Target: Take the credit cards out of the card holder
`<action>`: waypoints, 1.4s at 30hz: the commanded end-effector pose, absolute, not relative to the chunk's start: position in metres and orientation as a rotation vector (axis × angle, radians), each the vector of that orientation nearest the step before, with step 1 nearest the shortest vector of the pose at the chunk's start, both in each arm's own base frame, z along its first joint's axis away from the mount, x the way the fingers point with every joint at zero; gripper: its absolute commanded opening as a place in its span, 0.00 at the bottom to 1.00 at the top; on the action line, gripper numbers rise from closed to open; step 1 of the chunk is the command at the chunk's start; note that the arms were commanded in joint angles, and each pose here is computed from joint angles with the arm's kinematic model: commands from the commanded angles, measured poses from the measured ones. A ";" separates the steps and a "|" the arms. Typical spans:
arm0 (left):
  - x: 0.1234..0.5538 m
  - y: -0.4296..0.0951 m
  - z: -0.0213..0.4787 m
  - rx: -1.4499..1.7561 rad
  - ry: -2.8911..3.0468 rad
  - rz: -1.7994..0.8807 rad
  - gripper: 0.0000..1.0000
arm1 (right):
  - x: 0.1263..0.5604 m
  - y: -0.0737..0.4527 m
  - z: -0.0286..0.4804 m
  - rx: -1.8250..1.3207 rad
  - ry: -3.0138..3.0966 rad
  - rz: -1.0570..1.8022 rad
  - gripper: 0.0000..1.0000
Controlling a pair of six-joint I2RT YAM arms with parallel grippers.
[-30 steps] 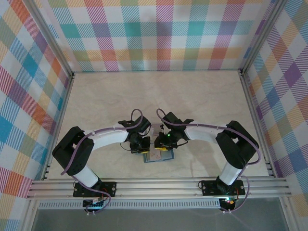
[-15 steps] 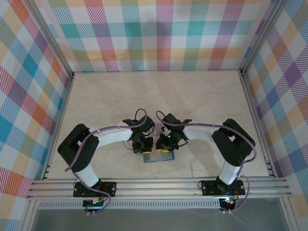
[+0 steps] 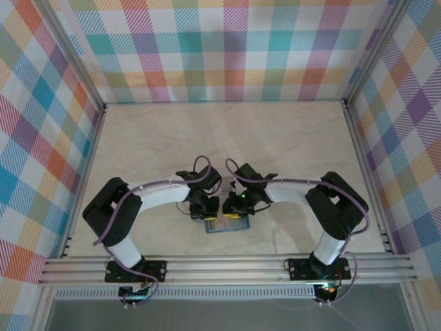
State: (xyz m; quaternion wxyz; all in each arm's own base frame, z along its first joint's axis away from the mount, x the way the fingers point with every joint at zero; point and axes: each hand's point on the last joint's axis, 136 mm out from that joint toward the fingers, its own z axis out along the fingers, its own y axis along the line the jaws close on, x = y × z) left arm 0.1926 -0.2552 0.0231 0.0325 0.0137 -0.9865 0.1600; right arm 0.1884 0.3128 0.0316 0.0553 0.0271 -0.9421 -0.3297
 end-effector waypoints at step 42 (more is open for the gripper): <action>0.176 -0.230 0.002 0.023 -3.014 0.288 0.00 | 0.192 0.249 0.038 0.212 -3.091 -0.416 0.03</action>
